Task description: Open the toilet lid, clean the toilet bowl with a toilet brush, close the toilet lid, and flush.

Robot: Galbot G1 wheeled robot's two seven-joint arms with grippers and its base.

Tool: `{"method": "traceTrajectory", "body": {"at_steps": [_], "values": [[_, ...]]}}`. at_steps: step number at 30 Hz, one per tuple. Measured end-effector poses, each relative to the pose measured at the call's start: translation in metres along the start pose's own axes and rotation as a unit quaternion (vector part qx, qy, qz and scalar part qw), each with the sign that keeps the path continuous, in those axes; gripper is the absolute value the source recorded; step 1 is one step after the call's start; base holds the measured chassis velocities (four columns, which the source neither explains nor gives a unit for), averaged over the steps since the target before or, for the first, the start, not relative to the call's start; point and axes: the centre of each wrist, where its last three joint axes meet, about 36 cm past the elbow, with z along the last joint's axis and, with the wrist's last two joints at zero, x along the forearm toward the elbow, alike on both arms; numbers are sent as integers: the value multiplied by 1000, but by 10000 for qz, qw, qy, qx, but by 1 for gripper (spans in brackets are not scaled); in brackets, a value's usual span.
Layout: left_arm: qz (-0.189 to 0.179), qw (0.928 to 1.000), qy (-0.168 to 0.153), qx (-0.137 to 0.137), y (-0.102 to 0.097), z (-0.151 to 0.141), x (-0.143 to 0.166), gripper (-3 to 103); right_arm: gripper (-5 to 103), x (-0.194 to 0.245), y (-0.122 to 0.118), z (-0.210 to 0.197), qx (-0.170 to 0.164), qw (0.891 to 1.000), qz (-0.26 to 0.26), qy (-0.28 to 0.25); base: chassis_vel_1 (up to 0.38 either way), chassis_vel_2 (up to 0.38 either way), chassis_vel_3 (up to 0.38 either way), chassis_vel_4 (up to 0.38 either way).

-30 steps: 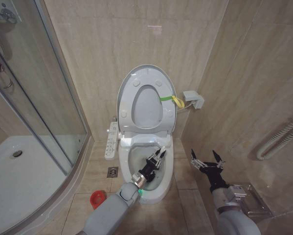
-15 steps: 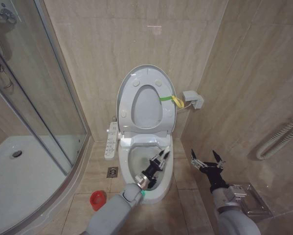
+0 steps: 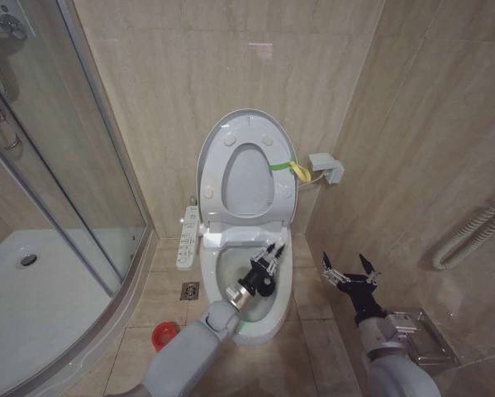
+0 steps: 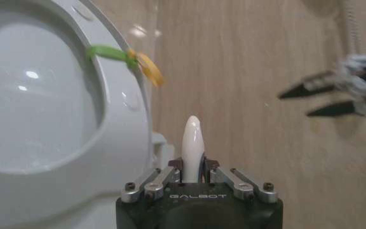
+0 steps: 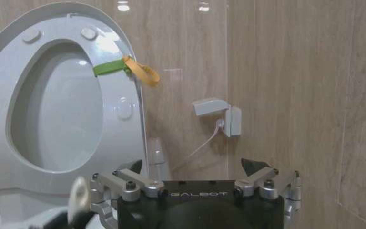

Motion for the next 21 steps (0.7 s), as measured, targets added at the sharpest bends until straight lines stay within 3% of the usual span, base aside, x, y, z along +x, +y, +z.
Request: {"method": "traceTrajectory", "body": {"at_steps": [1,3,8,13,17,21], "values": [[-1,10000,69,-11,0,6,4,20,100,0,0,0,0,10000,0,0,0,0,0,0],[-189,9990,379,-132,18,27,20,20,100,0,0,0,0,10000,0,0,0,0,0,0],[-330,9986,333,-250,37,23,13,20,100,0,0,0,0,10000,0,0,0,0,0,0],[-190,9997,-48,-114,17,3,-6,20,100,0,0,0,0,10000,0,0,0,0,0,0],[-81,10000,-10,36,-2,6,2,20,100,0,0,0,0,10000,0,0,0,0,0,0],[-104,9997,207,12,1,23,15,20,100,0,0,0,0,10000,0,0,0,0,0,0]]}}
